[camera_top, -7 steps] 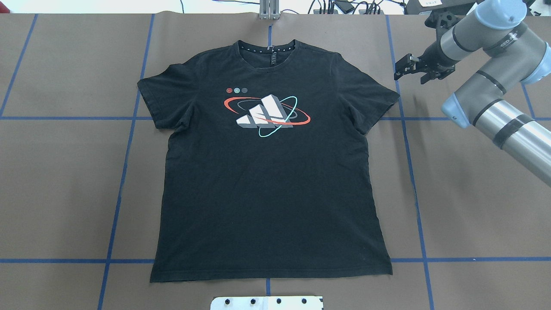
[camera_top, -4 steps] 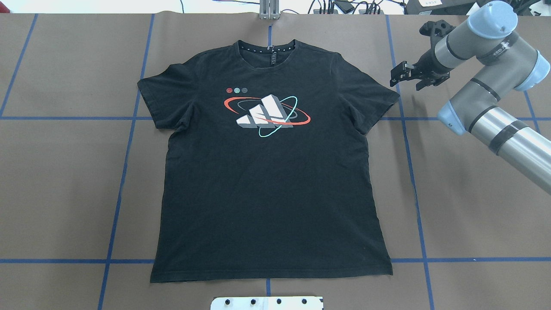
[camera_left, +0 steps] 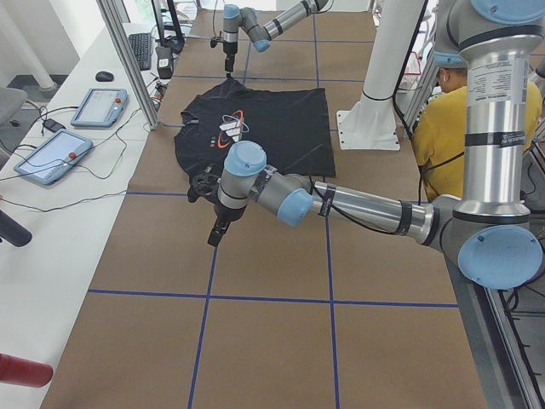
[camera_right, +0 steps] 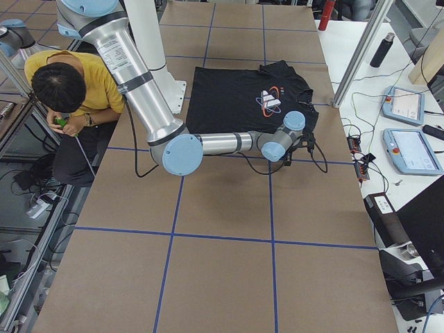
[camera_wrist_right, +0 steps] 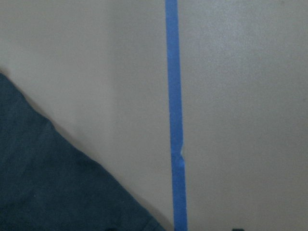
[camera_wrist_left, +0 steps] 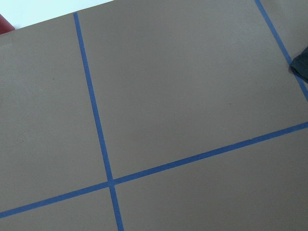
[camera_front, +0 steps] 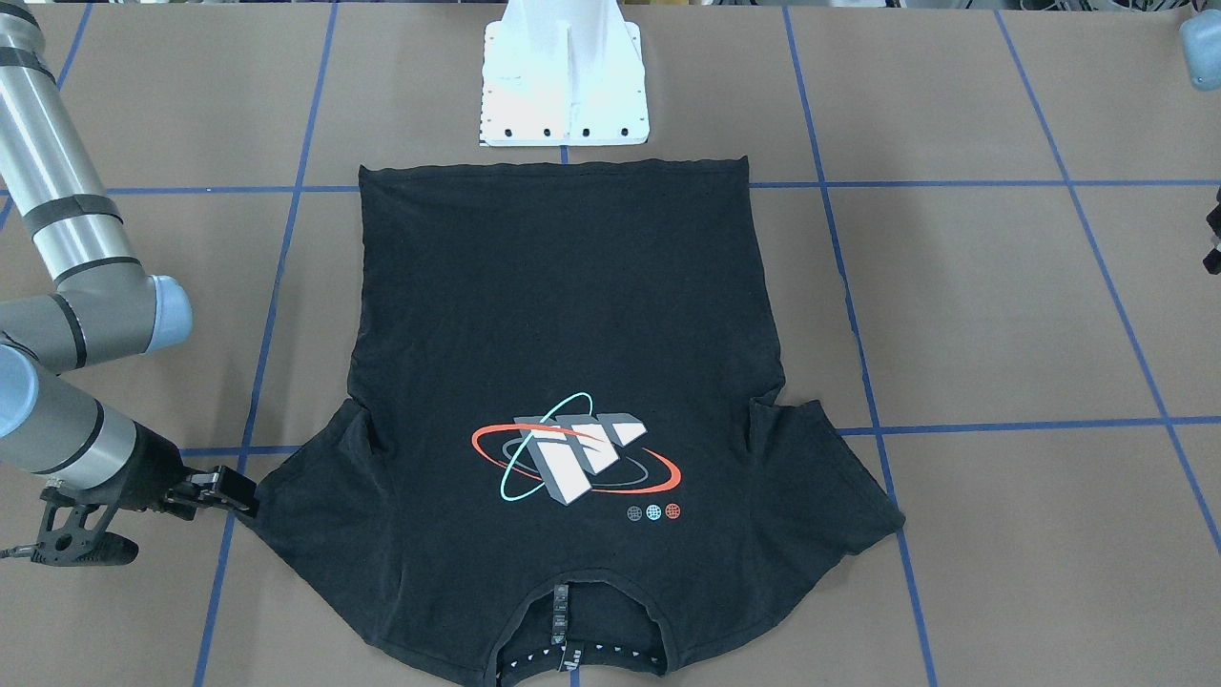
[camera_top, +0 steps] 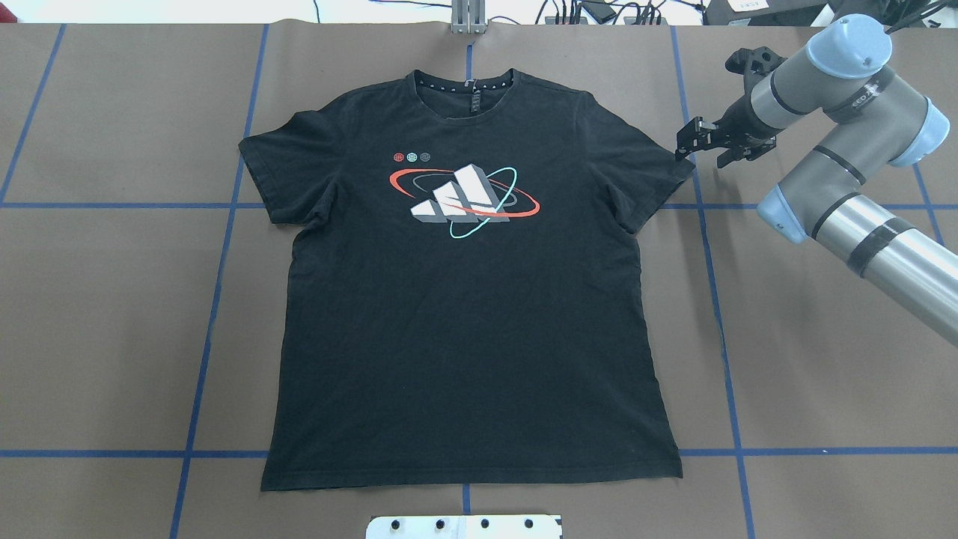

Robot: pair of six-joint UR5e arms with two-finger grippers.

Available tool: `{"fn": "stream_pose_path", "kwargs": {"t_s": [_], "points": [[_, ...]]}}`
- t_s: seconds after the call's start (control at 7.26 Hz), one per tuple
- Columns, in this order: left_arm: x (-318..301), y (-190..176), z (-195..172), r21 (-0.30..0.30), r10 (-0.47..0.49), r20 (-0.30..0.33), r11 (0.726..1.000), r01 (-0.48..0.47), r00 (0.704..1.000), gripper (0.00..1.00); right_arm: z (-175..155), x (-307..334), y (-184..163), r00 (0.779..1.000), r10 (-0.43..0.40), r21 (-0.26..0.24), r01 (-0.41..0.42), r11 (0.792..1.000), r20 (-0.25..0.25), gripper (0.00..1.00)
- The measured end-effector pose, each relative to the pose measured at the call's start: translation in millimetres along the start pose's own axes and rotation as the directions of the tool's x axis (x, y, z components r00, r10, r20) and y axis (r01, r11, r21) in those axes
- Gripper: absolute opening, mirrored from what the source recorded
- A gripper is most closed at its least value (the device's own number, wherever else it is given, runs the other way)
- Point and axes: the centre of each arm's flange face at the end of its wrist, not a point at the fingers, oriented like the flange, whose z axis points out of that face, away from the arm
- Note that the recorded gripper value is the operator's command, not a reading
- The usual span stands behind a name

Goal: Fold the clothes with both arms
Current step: 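Move the right gripper over the black t-shirt's sleeve nearest it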

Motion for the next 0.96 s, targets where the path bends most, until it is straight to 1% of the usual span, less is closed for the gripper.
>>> {"fn": "stream_pose_path", "kwargs": {"t_s": [0.28, 0.41, 0.55, 0.96], "points": [[-0.6, 0.6, 0.4, -0.002, -0.002, 0.0, 1.0, 0.002, 1.0, 0.99, 1.6, 0.6, 3.0, 1.0, 0.023, -0.007, -0.023, 1.0, 0.002, 0.77], [-0.6, 0.7, 0.4, -0.002, -0.002, 0.0, 1.0, 0.002, 1.0, 0.99, 3.4, 4.0, 5.7, 1.0, 0.029, -0.01, -0.029, 1.0, 0.001, 0.48], [-0.6, 0.8, 0.6, -0.003, -0.002, -0.001, 1.0, 0.002, 1.0, 0.99, 4.1, 5.6, 7.4, 0.999, 0.036, -0.01, -0.036, 0.999, 0.003, 0.0], [-1.7, 3.9, 0.9, -0.008, -0.007, -0.005, 1.0, 0.007, 1.0, 0.99, 3.3, 2.6, 11.2, 0.998, 0.06, -0.033, -0.059, 0.998, 0.022, 0.0]]}}
